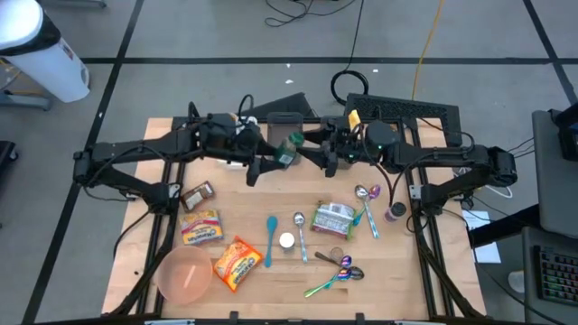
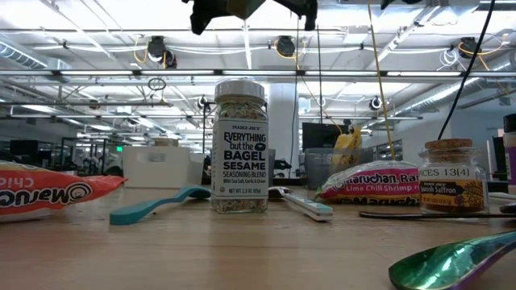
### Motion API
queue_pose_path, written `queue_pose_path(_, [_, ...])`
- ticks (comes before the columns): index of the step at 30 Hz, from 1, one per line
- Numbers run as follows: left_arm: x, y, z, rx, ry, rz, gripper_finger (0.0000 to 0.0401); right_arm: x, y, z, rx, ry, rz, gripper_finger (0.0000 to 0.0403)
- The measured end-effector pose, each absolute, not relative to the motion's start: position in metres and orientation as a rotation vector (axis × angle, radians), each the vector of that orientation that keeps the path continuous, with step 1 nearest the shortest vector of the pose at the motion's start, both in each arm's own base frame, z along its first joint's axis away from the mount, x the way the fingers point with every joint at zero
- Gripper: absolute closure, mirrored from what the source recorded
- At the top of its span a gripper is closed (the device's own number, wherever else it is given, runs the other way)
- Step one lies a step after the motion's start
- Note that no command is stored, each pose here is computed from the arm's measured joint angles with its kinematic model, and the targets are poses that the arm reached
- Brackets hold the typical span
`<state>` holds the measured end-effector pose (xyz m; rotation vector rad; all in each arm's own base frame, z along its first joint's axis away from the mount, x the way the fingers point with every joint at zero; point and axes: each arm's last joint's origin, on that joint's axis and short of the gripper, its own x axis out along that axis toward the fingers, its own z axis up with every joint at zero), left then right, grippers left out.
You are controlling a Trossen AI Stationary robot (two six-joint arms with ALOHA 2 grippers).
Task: Pick & Place Food Item
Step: Put the green seasoning bottle into the white bin
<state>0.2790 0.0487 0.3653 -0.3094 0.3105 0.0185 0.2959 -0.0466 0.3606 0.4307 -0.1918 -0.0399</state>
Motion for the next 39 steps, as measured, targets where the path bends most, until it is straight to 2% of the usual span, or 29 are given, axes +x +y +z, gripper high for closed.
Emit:
queue_pose_path(5, [0.280, 0.054, 0.373, -0.316, 0.227, -0.005, 0.0197, 0.296, -0.046, 0.363, 0.417, -0.210, -0.032, 0.0104])
queue_pose_path(13, [0.280, 0.060, 0.382, -0.311, 0.139, -0.043, 0.0197, 0.295, -0.046, 0.365, 0.401, -0.241, -0.028, 0.0114])
queue_pose_path(24, [0.296, 0.059, 0.373, -0.305, 0.132, -0.074, 0.0197, 0.295, -0.046, 0.367, 0.408, -0.259, -0.023, 0.0117])
queue_pose_path(31, [0.299, 0.061, 0.380, -0.268, 0.051, -0.077, 0.0197, 0.295, -0.046, 0.367, 0.423, -0.263, -0.020, 0.0120])
queue_pose_path(39, [0.299, 0.063, 0.380, -0.256, 0.048, -0.071, 0.0197, 0.290, -0.045, 0.348, 0.478, -0.330, 0.004, 0.0122])
